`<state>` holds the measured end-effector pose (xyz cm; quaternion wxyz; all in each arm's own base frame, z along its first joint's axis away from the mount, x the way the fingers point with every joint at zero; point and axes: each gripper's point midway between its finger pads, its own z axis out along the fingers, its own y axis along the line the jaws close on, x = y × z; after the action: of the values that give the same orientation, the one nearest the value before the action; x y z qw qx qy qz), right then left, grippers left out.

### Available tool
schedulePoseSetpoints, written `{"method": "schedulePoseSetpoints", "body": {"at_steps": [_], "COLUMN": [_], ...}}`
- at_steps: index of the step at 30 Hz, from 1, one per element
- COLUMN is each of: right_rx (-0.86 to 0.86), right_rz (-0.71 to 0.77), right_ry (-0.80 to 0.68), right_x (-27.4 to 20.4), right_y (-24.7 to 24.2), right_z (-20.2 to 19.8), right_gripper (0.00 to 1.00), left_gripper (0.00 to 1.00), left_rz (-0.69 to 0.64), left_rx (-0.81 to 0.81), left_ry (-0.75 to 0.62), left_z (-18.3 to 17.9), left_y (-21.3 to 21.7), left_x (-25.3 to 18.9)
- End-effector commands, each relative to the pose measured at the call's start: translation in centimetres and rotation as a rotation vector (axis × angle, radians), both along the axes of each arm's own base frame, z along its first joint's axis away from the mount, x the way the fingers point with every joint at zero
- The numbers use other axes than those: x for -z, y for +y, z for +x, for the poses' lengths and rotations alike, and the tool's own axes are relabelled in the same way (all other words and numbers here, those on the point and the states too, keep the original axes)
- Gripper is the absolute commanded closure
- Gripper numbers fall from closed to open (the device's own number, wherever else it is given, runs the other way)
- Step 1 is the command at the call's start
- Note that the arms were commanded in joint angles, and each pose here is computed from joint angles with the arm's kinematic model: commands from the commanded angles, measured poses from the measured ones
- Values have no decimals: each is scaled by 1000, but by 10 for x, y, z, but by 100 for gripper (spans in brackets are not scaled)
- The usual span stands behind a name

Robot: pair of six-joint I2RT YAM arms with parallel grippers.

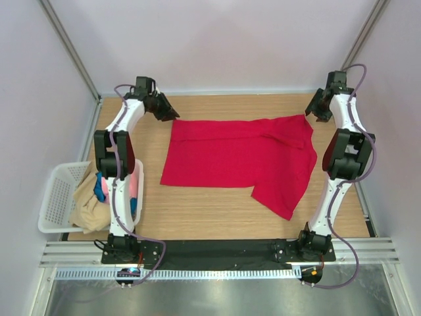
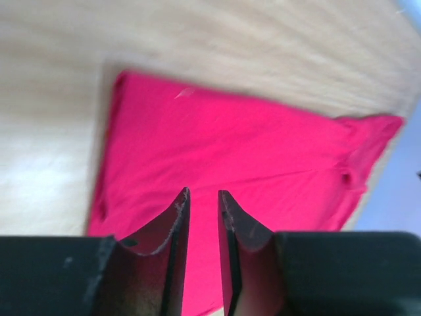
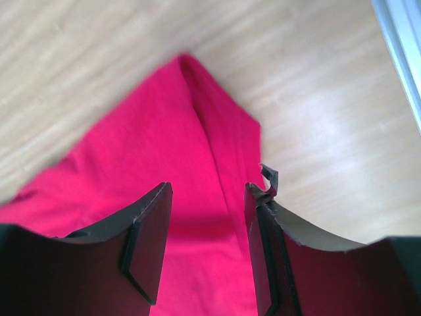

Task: Fold and stack the t-shirts
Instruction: Fold the tshirt

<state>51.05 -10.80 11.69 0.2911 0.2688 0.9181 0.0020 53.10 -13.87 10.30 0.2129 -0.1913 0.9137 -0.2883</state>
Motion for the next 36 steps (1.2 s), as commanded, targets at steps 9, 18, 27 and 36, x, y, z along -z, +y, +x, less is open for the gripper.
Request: {"method": "schedulePoseSetpoints", "body": {"at_steps": [9, 18, 27, 36], "right_rx": [-72, -47, -78, -18], "right_rz": [79, 64, 85, 119], "right_ry": [-171, -173, -164, -185], "right_x": [39, 28, 33, 56], "right_y": [4, 2, 5, 2], "right_z": [81, 78, 81, 101], "right_gripper": [46, 47, 46, 62], "left_gripper": [81, 82, 81, 83], "left_rz": [-198, -125, -113, -138], "left_rx": [2, 3, 16, -28], "left_ry": [-70, -61, -35, 67], "left_z": [56, 36, 31, 37], "left_y": [-36, -25, -27, -29], "left_x": [20, 24, 30, 67]}}
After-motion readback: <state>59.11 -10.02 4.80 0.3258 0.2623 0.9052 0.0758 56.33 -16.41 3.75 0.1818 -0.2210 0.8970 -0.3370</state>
